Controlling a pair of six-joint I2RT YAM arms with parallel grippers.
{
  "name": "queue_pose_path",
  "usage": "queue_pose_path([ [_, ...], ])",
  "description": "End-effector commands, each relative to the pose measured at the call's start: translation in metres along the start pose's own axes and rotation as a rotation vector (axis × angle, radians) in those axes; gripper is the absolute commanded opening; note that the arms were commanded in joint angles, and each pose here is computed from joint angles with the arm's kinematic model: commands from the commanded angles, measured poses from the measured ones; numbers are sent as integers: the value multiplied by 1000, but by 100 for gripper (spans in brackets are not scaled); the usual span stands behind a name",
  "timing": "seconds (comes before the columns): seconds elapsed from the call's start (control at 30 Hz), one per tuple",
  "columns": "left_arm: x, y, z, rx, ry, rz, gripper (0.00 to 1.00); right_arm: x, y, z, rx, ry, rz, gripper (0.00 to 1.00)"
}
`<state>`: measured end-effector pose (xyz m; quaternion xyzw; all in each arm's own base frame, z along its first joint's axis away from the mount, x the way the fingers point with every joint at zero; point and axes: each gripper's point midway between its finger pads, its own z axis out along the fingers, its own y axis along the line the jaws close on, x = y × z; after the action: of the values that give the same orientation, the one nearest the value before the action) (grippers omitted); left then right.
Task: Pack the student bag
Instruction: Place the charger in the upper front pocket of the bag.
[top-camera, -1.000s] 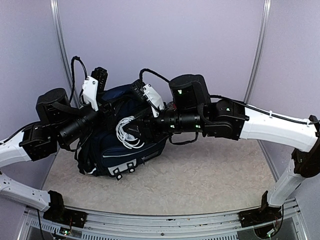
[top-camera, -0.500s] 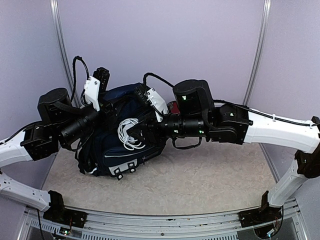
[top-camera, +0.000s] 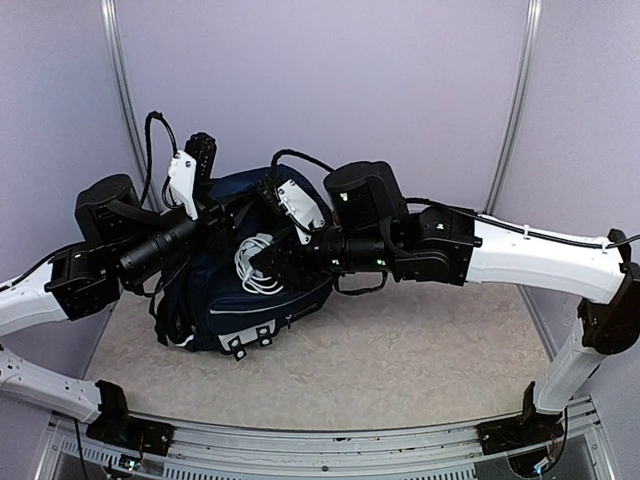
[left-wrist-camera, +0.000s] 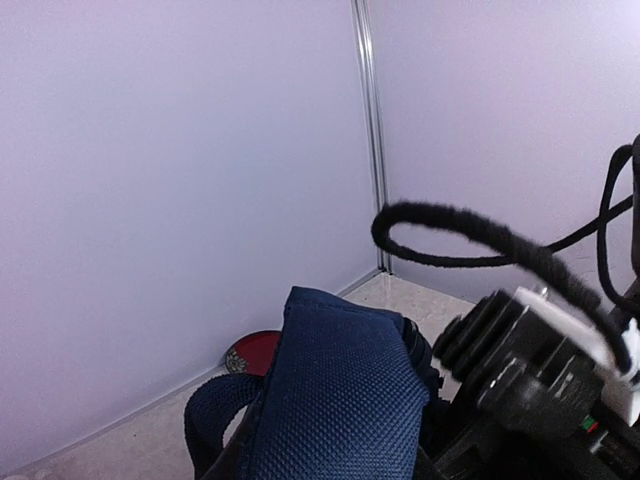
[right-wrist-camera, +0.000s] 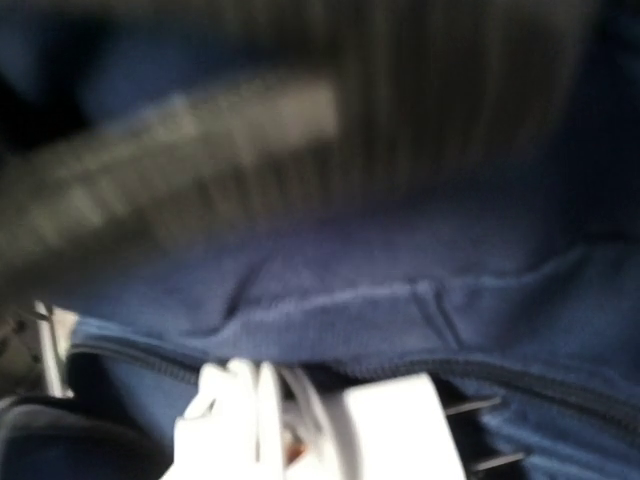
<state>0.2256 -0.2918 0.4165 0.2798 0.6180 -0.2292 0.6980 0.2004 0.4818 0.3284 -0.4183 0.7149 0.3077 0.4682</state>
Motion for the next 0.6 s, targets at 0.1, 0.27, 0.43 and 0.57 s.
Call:
queue_pose_path([
  [0.1,-116,29,-44,-47,-392,-183,0,131,-58,10,200,355,-38,22],
  [0.27,-107,44,-45,-136,-362,-171,0,98,-45,-4,125,279,-41,47],
  [0.43,-98,49,-43,-177,-328,-147,0,49,-26,-26,17,148,-47,68],
  [0.57,-95,42,-40,-145,-318,-139,0,17,-18,-41,-27,67,-55,74],
])
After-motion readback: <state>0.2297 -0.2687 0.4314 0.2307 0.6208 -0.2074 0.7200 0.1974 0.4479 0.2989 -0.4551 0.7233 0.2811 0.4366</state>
